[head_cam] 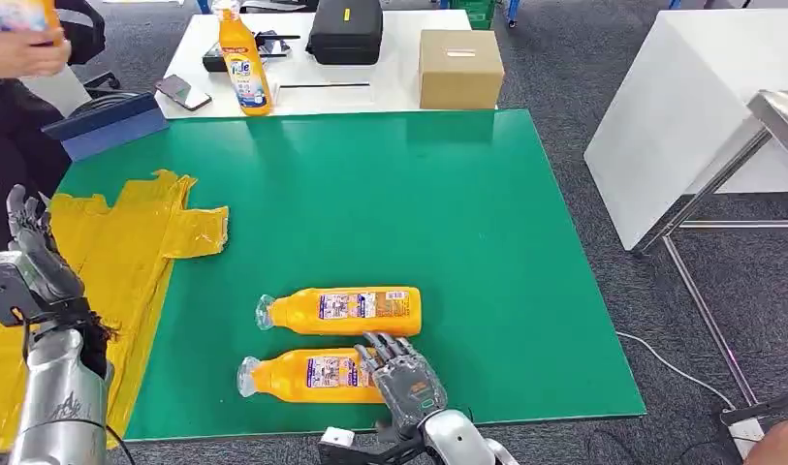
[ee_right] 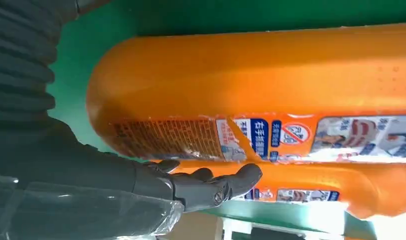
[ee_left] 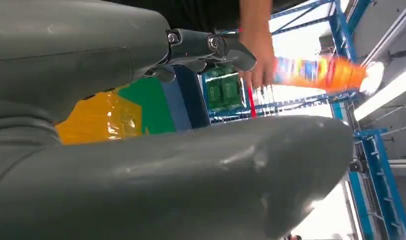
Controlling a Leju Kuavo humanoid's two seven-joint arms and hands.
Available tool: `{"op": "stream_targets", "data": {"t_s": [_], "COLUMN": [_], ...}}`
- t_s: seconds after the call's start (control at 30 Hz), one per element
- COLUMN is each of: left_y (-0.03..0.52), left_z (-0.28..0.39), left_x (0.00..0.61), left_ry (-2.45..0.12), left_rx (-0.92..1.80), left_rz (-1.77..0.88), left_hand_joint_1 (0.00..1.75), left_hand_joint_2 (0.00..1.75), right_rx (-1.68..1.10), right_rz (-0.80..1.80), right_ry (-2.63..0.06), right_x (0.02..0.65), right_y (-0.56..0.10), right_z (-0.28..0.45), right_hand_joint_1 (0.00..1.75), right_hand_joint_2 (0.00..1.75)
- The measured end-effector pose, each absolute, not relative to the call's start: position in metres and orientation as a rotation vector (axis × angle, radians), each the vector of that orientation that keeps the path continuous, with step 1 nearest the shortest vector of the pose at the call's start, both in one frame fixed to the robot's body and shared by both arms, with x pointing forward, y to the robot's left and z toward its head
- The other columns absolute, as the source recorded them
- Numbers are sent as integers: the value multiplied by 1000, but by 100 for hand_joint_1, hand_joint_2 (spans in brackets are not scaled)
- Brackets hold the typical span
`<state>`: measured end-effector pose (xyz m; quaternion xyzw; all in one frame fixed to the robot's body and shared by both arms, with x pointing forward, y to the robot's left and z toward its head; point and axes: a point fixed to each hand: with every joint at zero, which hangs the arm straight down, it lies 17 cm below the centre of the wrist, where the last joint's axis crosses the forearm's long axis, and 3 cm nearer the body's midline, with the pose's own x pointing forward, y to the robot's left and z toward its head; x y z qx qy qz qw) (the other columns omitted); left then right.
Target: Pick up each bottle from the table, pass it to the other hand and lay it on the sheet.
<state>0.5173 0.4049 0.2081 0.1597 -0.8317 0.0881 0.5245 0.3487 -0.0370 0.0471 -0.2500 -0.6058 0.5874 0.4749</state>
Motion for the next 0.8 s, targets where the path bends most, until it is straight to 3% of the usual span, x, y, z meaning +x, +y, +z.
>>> {"op": "stream_targets", "data": {"t_s": [0.7,0.73,0.77,0.8], "left_y": [409,409,409,409], "left_z": [202,202,201,201], "left_x": [513,513,513,512], "left_ry": [-1982,-1981,-1981,-1981], "left_rx": [367,366,363,359], "left_rz": [223,223,224,229], "left_hand_joint_1": [0,0,0,0], "left_hand_joint_2": [0,0,0,0], "right_rx": [-582,-585,-585,-585], "right_rz": [1434,1431,1431,1432], "right_ry": [-1482,-1479,-1474,-1467], "right_x": [359,362,364,366], "right_y": [-32,-33,-34,-36], "right_z": [39,39,37,34], "right_hand_joint_1": [0,63,145,152], "right_hand_joint_2": [175,175,175,175]}}
